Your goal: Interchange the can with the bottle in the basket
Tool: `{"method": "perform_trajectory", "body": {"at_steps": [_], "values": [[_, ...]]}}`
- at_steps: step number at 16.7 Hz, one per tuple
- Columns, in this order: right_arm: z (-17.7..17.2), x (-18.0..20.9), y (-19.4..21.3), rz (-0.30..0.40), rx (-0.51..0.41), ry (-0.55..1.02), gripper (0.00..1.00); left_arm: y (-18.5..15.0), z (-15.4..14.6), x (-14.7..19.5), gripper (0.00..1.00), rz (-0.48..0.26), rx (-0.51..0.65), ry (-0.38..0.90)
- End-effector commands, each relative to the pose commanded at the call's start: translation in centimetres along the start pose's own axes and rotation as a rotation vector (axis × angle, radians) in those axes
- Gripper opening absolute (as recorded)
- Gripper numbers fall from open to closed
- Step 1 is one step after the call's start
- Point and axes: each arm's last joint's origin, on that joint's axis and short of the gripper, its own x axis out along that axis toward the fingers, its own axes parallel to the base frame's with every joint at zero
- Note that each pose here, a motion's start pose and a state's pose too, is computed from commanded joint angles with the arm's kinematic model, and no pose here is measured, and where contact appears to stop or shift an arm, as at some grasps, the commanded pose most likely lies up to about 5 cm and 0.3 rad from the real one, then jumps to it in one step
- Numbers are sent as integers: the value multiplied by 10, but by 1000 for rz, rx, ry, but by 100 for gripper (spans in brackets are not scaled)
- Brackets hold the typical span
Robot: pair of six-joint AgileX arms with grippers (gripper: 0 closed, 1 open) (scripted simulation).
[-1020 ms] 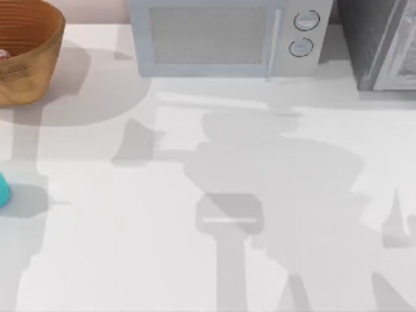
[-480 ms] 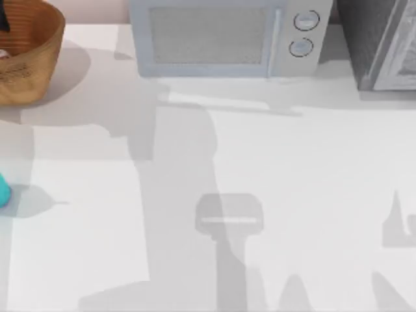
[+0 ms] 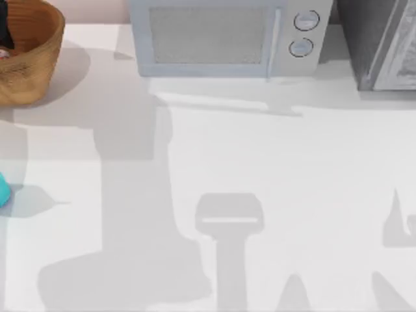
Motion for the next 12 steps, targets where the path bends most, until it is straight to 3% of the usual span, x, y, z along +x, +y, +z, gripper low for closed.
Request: {"method": "perform_trajectory", "body": {"at_steps": [5, 12], "values": [[0, 0, 0, 0, 0, 0, 100, -10, 4, -13, 100, 2, 27, -38], [0, 0, 0, 0, 0, 0, 100, -2, 2, 23, 100, -1, 0, 4]]}}
